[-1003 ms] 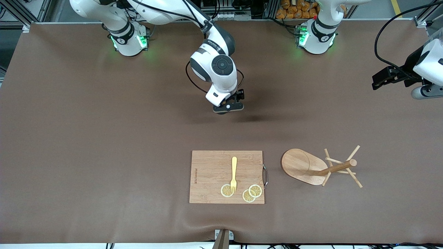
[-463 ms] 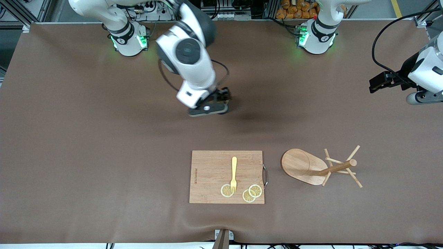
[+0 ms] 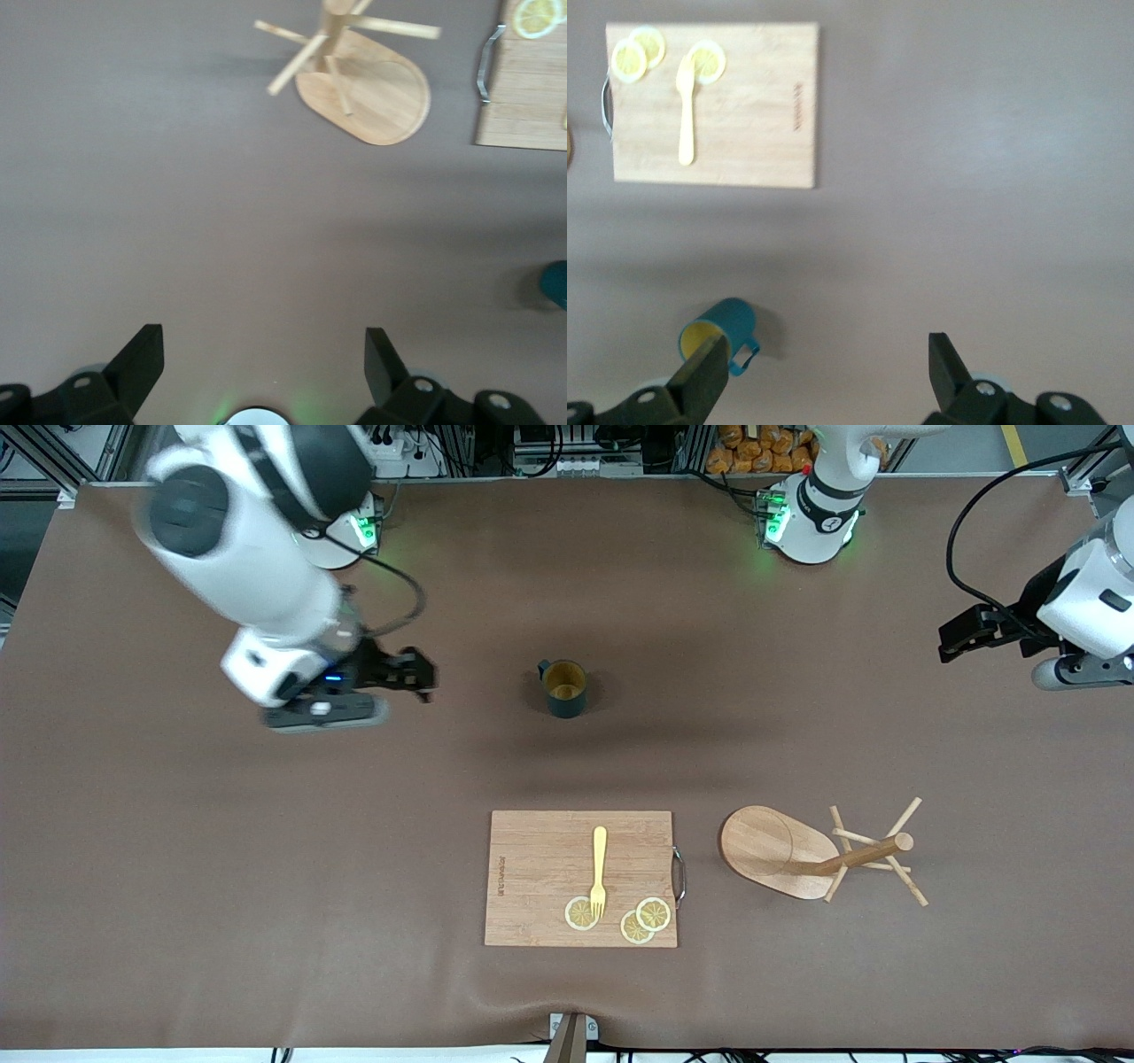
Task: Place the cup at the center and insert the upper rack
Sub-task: 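Withdraw the right gripper while the left gripper reaches toward the mug, then lower the left gripper onto the mug handle and close it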
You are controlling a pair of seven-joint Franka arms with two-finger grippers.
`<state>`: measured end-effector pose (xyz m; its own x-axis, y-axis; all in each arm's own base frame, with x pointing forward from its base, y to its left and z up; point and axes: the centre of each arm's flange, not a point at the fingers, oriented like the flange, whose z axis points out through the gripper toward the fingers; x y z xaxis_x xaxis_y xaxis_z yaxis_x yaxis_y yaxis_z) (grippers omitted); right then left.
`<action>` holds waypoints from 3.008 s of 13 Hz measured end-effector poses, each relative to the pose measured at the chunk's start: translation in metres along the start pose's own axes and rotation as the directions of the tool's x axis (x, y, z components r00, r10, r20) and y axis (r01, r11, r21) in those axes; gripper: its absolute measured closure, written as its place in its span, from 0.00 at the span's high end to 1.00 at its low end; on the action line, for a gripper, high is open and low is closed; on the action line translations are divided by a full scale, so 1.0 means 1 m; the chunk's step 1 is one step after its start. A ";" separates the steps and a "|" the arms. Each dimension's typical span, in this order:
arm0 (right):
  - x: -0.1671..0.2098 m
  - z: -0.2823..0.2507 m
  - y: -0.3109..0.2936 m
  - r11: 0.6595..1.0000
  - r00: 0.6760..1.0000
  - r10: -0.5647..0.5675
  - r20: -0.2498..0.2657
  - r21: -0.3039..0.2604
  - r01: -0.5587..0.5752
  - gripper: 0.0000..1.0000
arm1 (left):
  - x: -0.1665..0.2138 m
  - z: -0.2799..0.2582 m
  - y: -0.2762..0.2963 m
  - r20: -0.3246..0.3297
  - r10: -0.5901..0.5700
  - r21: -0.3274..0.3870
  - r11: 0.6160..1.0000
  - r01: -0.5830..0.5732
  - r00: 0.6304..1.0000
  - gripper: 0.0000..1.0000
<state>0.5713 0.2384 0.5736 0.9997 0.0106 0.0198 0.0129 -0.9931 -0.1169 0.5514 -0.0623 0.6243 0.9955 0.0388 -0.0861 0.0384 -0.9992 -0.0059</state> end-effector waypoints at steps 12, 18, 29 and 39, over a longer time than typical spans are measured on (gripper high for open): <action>-0.012 -0.097 0.269 0.994 1.000 -0.024 -0.013 -0.108 0.022 1.00 | -0.067 0.054 0.319 -0.128 -0.245 -0.130 0.965 0.229 0.961 1.00; -0.019 -0.092 0.269 0.993 0.998 -0.020 0.052 -0.119 0.026 1.00 | -0.133 0.124 0.451 -0.257 -0.391 -0.083 0.920 0.383 0.884 1.00; -0.020 -0.079 0.266 0.993 0.997 -0.024 0.080 -0.116 0.033 1.00 | -0.210 0.232 0.542 -0.435 -0.543 -0.134 0.828 0.544 0.718 1.00; -0.020 -0.076 0.260 0.992 0.996 -0.035 0.085 -0.115 0.044 1.00 | -0.280 0.373 0.573 -0.641 -0.538 -0.111 0.770 0.628 0.547 0.96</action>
<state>0.5537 -0.0293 0.6186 0.9967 0.0550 -0.0603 0.0550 -0.9985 -0.0007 0.2624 -0.6452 0.2734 0.5790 0.5573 0.5951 0.6645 -0.7455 0.0516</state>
